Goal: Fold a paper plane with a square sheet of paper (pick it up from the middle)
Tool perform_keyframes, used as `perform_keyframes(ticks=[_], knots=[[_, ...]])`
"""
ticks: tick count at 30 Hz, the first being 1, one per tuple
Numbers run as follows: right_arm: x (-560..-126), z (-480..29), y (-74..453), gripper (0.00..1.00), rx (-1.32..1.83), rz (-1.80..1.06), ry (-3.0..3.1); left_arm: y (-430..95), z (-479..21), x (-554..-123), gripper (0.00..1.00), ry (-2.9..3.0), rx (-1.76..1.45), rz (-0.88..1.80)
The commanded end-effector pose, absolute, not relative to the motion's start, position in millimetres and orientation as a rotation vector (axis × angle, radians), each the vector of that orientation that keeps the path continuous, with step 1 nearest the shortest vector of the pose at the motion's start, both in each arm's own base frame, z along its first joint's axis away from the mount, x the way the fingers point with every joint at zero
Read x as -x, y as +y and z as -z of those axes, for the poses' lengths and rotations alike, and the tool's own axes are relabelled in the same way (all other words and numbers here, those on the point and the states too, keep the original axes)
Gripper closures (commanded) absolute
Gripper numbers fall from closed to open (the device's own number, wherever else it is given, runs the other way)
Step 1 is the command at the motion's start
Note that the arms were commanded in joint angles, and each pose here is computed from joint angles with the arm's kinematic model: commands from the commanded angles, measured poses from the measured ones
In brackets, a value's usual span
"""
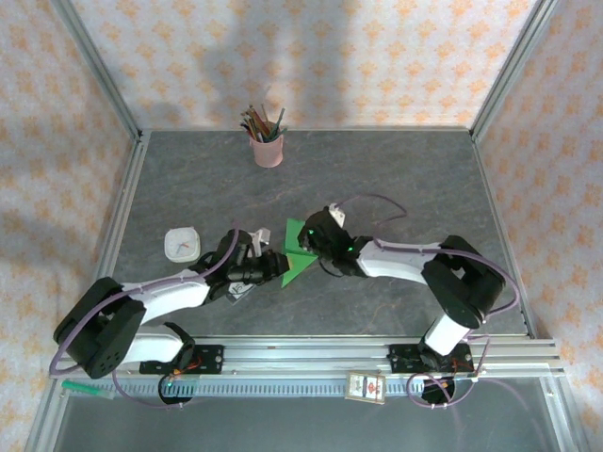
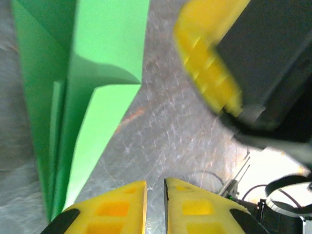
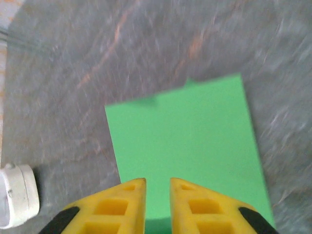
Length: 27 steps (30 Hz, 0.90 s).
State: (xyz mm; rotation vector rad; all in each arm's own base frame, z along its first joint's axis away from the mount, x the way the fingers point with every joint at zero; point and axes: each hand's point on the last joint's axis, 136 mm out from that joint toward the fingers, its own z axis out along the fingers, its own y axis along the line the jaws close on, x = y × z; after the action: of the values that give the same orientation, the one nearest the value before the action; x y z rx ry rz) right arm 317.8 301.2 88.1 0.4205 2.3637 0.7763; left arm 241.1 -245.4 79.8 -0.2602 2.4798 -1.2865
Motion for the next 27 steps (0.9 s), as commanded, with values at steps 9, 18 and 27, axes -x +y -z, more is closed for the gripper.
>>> perform_keyframes(ticks=[9, 18, 27], knots=[[-319.7, -86.5, 253.5, 0.70, -0.178, -0.542, 2.422, -259.7, -58.2, -282.7, 0.87, 2.518, 0.288, 1.196], [-308.8, -68.7, 254.8, 0.65, -0.118, -0.542, 2.484, -245.1, -52.5, -292.4, 0.86, 2.513, 0.313, 1.213], [-306.5, -58.5, 261.5, 0.63, -0.097, -0.557, 2.521, -237.4, -54.8, -300.3, 0.82, 2.498, 0.324, 1.236]])
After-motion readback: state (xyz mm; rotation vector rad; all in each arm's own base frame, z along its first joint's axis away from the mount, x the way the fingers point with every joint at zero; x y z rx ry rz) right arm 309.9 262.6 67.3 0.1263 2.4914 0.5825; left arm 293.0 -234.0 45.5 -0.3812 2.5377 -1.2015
